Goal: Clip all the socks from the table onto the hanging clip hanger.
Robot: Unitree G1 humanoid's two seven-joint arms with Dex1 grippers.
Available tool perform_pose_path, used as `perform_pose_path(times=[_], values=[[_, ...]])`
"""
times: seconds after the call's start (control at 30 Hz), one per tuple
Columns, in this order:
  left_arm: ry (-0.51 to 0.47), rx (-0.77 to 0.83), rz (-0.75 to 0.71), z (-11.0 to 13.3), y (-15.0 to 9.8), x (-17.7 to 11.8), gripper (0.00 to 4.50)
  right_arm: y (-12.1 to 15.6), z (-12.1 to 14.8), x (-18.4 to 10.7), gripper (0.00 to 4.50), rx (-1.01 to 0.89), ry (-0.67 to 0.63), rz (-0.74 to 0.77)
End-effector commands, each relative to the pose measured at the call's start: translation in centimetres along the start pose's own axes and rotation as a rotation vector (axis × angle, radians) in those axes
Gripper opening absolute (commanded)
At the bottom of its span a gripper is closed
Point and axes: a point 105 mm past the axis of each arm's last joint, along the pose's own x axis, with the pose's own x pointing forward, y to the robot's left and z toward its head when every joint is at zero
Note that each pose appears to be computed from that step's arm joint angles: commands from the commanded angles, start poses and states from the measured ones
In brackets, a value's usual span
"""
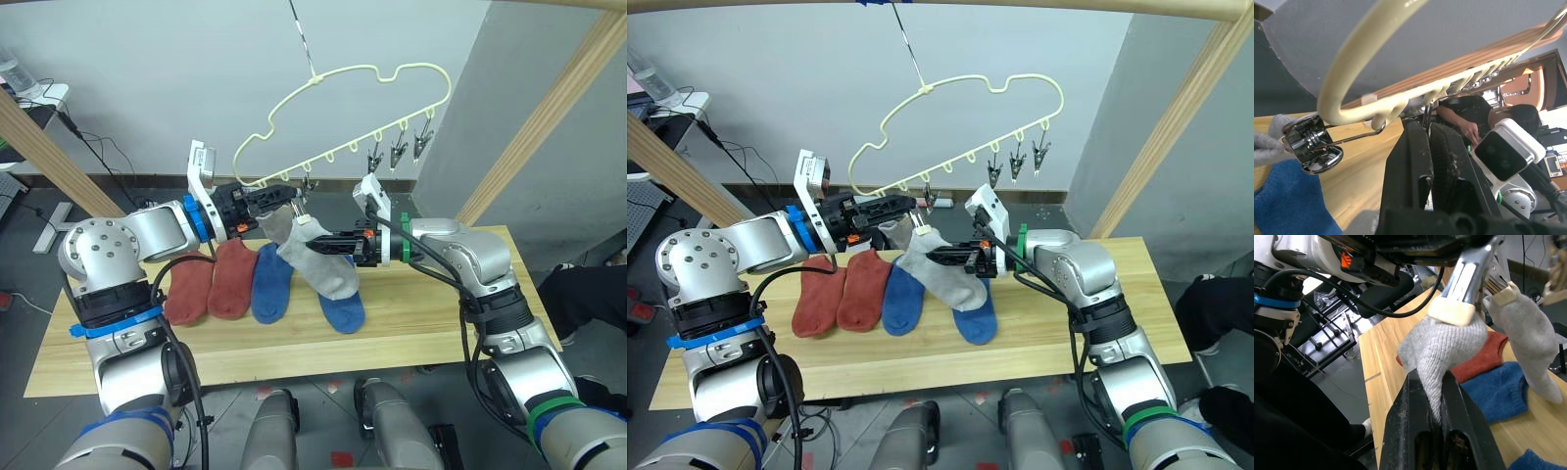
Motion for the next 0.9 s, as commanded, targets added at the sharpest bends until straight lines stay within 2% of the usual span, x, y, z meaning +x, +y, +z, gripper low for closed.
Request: perform_pose_path(times=[0.03,0.2,0.5,0.53,0.6,0.63,0.7,0.9], values=[[0.010,0.050,-0.003,-0.1,-0.4,-0.1,0.00,0.9,1.8,0.0,0.03,-0.042,-0.054,0.036],[-0.007,0.037,-0.067,0.2,-1.2,-0.1,1.52,0.7,1.7,0.0,0.00,-0.043,-0.052,0.024],[0.017,0.062,-0.036,0.0,-1.0,-0.1,4.28,0.1,1.3,0.3,0.00,-0.075,-0.039,-0.023],[0.021,0.069,-0.029,-0.1,-0.9,-0.2,4.48,0.0,1.4,0.4,0.00,-0.074,-0.044,-0.033],[0.031,0.094,-0.011,-0.3,-0.7,-0.3,4.48,-0.2,1.5,0.6,0.00,-0.086,-0.050,-0.060],[0.037,0.116,0.027,-0.6,-0.3,-0.4,4.50,-0.4,1.4,0.9,0.39,-0.095,-0.059,-0.081],[0.047,0.183,0.083,-1.1,0.2,-0.5,4.50,-0.2,1.1,1.5,0.74,-0.102,-0.072,-0.096],[0.029,0.349,0.145,-1.8,0.2,-0.6,4.50,0.2,0.3,1.2,2.91,-0.140,-0.075,-0.131]])
